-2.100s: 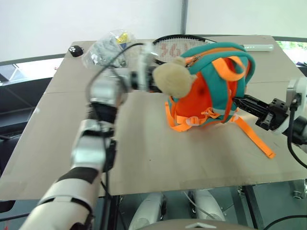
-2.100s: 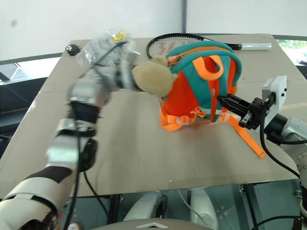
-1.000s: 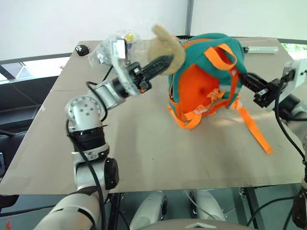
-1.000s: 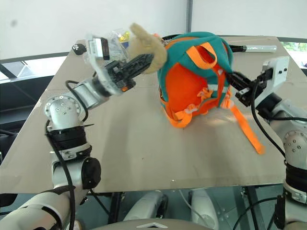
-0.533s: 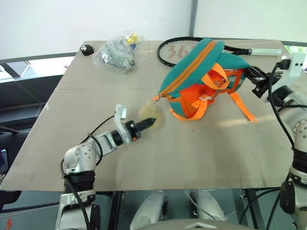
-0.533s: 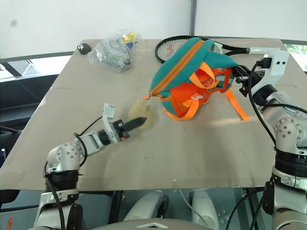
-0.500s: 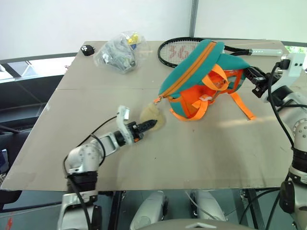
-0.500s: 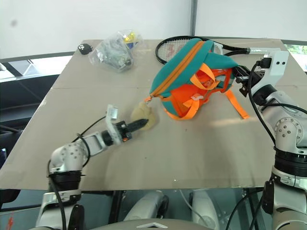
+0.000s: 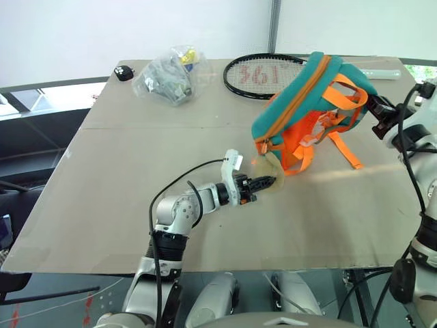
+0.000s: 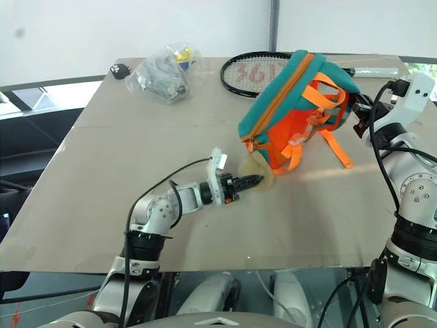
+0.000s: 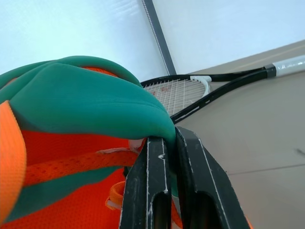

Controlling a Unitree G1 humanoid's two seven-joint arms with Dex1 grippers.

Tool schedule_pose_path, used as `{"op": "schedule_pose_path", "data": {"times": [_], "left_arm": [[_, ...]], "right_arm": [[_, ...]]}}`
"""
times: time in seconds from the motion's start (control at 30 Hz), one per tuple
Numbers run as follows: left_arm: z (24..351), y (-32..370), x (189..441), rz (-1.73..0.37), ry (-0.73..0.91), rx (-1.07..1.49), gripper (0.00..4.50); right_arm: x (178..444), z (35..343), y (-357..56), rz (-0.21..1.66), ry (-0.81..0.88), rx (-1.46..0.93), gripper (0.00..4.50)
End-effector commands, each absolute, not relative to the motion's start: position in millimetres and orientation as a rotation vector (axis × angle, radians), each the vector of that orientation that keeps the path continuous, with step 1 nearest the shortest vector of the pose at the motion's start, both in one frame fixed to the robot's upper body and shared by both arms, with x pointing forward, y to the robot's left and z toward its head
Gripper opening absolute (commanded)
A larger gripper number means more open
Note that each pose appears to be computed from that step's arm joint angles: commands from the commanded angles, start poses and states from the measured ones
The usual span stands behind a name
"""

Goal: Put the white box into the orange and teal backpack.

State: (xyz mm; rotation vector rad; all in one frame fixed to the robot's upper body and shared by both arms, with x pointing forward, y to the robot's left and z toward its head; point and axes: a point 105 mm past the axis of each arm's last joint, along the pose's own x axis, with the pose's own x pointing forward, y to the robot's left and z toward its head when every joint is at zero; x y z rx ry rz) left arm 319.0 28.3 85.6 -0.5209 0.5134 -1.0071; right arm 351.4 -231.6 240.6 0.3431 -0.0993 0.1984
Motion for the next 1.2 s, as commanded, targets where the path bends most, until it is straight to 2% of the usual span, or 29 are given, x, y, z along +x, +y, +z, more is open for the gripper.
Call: {"op": "schedule_pose_path", "data": {"times": [0.03,0.23,0.47,0.57,0.67,0.7,0.73,0.8,1.0,1.13,1.2], "left_arm": [[63.6,37.3,318.3,-0.939,0.606,-0.456,0.32],[78.0,48.6,319.0,-0.947,0.523,-0.458,0.32],[156.3,62.0,314.0,-1.070,0.163,-0.567,0.32],[174.1,66.6,311.3,-1.098,0.101,-0.568,0.32],[178.0,68.3,312.6,-1.096,0.088,-0.542,0.32],[178.1,68.5,313.4,-1.093,0.088,-0.540,0.32],[178.1,68.6,313.9,-1.091,0.088,-0.539,0.32],[177.0,69.0,314.9,-1.084,0.091,-0.530,0.32],[174.1,70.4,312.8,-1.083,0.103,-0.509,0.32],[171.1,72.0,311.4,-1.080,0.112,-0.492,0.32],[170.7,72.2,310.7,-1.081,0.113,-0.488,0.32]], "right_arm": [[341.6,258.8,-232.5,0.201,-0.176,0.339,0.00],[341.4,257.4,-234.7,0.188,-0.174,0.334,0.00],[340.8,264.8,-223.7,0.266,-0.174,0.240,0.00],[339.7,261.6,-215.0,0.318,-0.154,0.162,0.00],[335.3,257.8,-205.8,0.406,-0.117,0.089,0.00],[332.6,256.6,-202.4,0.442,-0.106,0.064,0.46],[329.7,257.4,-198.8,0.475,-0.105,0.059,0.61],[327.5,261.1,-198.7,0.476,-0.116,0.021,1.33],[303.1,260.9,-174.5,0.676,-0.057,-0.034,3.87],[301.4,269.5,-156.5,0.733,-0.066,-0.011,3.87],[311.3,268.3,-152.9,0.687,-0.055,-0.018,3.87]]}}
